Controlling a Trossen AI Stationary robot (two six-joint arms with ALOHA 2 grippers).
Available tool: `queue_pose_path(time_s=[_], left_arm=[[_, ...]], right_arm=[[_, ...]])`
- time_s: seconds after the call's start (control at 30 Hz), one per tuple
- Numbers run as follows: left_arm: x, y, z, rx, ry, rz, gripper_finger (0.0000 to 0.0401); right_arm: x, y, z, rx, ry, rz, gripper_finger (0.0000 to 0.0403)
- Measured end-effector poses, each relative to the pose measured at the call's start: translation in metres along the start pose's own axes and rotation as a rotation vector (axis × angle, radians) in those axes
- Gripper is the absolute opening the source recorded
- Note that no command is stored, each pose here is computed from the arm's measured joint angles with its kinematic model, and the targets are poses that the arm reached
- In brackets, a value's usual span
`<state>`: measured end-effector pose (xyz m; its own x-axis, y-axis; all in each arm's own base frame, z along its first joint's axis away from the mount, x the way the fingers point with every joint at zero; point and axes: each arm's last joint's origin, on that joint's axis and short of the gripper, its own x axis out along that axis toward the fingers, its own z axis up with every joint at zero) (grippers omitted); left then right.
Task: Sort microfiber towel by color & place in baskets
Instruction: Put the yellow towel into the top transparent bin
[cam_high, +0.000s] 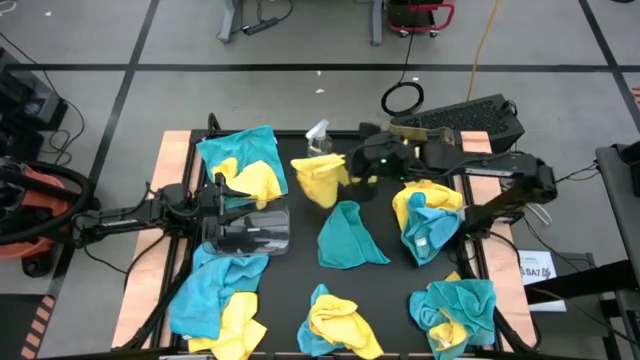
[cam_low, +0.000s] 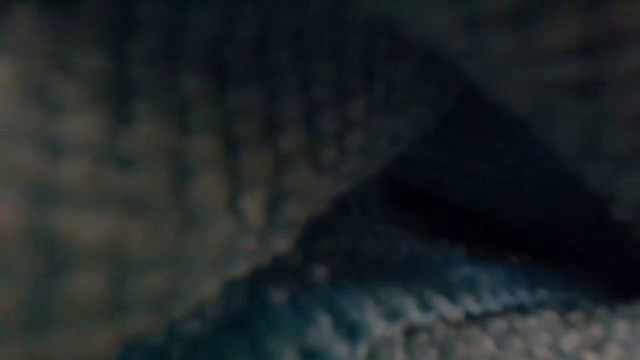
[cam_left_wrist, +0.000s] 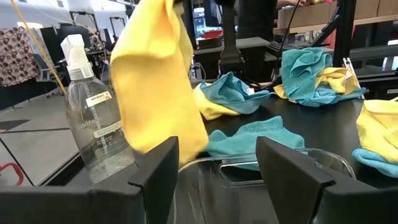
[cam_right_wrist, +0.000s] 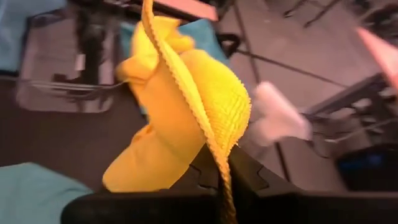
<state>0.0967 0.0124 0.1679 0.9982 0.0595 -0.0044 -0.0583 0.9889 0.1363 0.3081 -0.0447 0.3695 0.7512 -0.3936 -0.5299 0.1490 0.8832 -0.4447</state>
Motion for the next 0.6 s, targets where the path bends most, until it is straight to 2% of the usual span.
queue_pose_path(time_s=[0.5, 0.6], left_arm=[[0.000, 0.000, 0.000, 0.001, 0.001, 0.000, 0.0221], [0.000, 0.000, 0.000, 0.001, 0.001, 0.000, 0.0221]], right_arm=[[-0.076, -0.041, -0.005, 0.044, -0.001, -0.447, 0.0000], [-0.087, -0.050, -0.011, 0.064, 0.018, -0.504, 0.0000]])
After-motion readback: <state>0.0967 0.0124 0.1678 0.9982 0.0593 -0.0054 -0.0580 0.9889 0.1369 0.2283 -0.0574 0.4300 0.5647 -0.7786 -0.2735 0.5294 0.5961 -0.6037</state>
